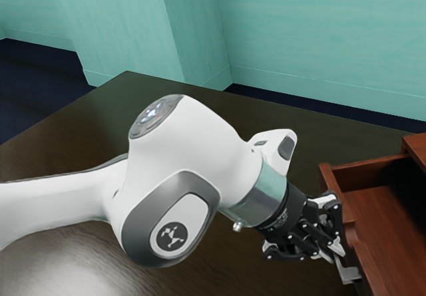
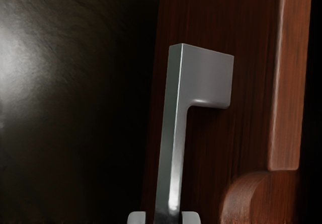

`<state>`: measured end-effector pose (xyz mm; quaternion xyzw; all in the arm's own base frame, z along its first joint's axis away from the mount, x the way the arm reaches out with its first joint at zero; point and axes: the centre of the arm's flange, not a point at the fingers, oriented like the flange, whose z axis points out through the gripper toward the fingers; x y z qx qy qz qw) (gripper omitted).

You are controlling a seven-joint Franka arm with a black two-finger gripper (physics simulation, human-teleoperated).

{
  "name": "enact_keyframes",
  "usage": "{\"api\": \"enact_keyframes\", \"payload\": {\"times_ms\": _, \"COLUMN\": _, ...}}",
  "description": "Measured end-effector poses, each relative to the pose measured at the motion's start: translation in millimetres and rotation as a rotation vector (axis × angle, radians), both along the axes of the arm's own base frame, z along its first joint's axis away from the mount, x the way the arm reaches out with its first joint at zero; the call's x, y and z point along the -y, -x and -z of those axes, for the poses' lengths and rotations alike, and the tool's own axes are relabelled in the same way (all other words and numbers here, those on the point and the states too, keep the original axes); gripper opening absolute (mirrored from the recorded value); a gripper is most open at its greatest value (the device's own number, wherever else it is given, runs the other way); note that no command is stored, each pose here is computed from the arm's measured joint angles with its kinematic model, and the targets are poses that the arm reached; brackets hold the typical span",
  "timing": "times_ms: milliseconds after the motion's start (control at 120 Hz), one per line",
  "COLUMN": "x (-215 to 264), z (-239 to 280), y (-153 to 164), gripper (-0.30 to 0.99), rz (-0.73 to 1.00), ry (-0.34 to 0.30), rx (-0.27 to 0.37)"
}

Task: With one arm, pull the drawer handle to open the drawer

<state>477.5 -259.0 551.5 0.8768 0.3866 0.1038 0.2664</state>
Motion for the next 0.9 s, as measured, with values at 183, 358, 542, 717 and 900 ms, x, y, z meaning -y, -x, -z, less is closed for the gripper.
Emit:
{"api": "enact_keyframes", "payload": {"times_ms": 183, "x": -3, "z": -2, "y": 9, "gripper": -0.06, "rz": 0.003, "ry": -0.008, "rx": -0.004}}
{"api": "enact_keyframes", "payload": {"times_ms": 358, "x": -7, "z": -5, "y": 20, "gripper": -0.06, "rz": 0.004, "ry": -0.013, "rx": -0.001}}
{"api": "enact_keyframes", "payload": {"times_ms": 542, "x": -11, "z": -11, "y": 29, "gripper": -0.05, "rz": 0.006, "ry": -0.013, "rx": 0.006}}
{"api": "enact_keyframes", "payload": {"times_ms": 717, "x": -48, "z": -88, "y": 54, "gripper": 0.21, "rz": -0.02, "ry": 0.011, "rx": 0.086}}
{"api": "enact_keyframes", "payload": {"times_ms": 900, "x": -149, "z": -196, "y": 57, "gripper": 0.49, "rz": -0.089, "ry": -0.188, "rx": 0.051}}
